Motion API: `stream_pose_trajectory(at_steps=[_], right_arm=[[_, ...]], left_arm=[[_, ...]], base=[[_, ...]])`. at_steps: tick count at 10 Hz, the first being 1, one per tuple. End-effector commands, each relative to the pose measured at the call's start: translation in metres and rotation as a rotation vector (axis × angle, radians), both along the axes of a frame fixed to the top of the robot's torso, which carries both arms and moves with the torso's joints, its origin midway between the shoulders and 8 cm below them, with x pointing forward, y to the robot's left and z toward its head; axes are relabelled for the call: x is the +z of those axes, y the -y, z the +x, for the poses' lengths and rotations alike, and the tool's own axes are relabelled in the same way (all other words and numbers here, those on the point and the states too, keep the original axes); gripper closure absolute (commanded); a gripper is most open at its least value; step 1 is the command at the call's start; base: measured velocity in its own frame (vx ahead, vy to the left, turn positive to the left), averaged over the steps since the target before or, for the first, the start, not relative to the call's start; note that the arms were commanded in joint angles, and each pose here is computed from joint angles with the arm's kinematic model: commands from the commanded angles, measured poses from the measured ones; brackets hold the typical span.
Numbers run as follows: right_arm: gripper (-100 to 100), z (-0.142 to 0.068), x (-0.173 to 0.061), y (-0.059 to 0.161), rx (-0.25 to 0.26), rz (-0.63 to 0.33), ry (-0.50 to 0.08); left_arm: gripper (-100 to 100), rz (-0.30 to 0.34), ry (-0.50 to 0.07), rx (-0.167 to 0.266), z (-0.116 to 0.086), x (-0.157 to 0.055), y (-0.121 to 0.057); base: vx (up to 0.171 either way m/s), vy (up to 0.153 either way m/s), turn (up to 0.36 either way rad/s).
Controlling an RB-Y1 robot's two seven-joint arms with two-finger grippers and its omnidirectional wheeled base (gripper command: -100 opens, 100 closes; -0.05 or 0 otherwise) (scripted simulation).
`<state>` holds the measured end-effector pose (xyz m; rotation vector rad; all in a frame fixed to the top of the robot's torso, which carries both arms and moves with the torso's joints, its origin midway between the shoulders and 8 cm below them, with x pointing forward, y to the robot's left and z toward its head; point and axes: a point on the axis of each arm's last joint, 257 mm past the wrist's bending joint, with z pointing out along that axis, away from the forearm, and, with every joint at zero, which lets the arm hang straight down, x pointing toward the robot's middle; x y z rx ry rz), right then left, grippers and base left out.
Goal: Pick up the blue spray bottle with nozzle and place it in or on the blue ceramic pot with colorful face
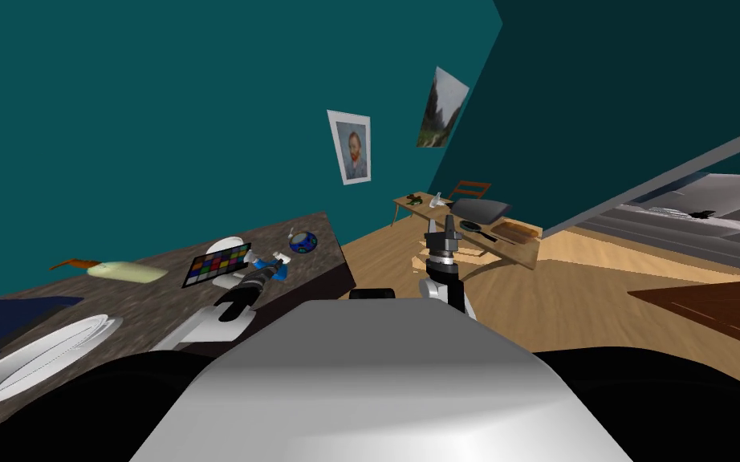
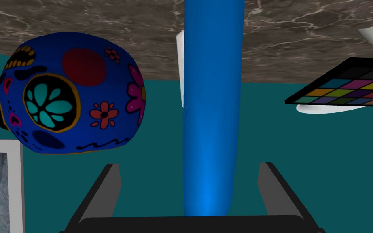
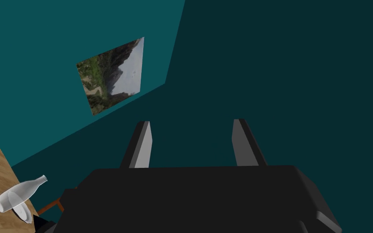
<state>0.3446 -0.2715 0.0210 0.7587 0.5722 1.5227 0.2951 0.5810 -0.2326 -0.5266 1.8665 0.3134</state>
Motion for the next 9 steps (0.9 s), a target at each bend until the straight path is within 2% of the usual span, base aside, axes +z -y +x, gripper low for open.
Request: stream_pose_trajectory(at_steps=[1, 2, 6, 7, 8, 9], right_arm=[[0, 0.0, 0.0, 0.0, 0.0, 0.0, 0.0], [0, 0.0, 0.0, 0.0, 0.0, 0.0, 0.0], [0, 0.0, 0.0, 0.0, 0.0, 0.0, 0.0], [0, 0.0, 0.0, 0.0, 0.0, 0.0, 0.0], [0, 0.0, 0.0, 0.0, 0.0, 0.0, 0.0], [0, 0.0, 0.0, 0.0, 0.0, 0.0, 0.0]], left_arm=[[-100, 0.0, 0.0, 0.0, 0.0, 0.0, 0.0], [100, 0.0, 0.0, 0.001, 0.0, 0.0, -0.001], [100, 0.001, 0.0, 0.002, 0.0, 0.0, -0.001], [0, 0.001, 0.0, 0.002, 0.0, 0.0, -0.001], [100, 0.0, -0.001, -0.03, 0.001, 0.001, 0.016], [100, 0.0, -0.001, -0.038, 0.002, 0.001, 0.021]], base=[[-0.008, -0.005, -0.012], [0.0, 0.0, 0.0], [0.0, 0.0, 0.0], [0.0, 0.0, 0.0], [0.028, 0.019, 0.241], [0.047, 0.019, 0.205]])
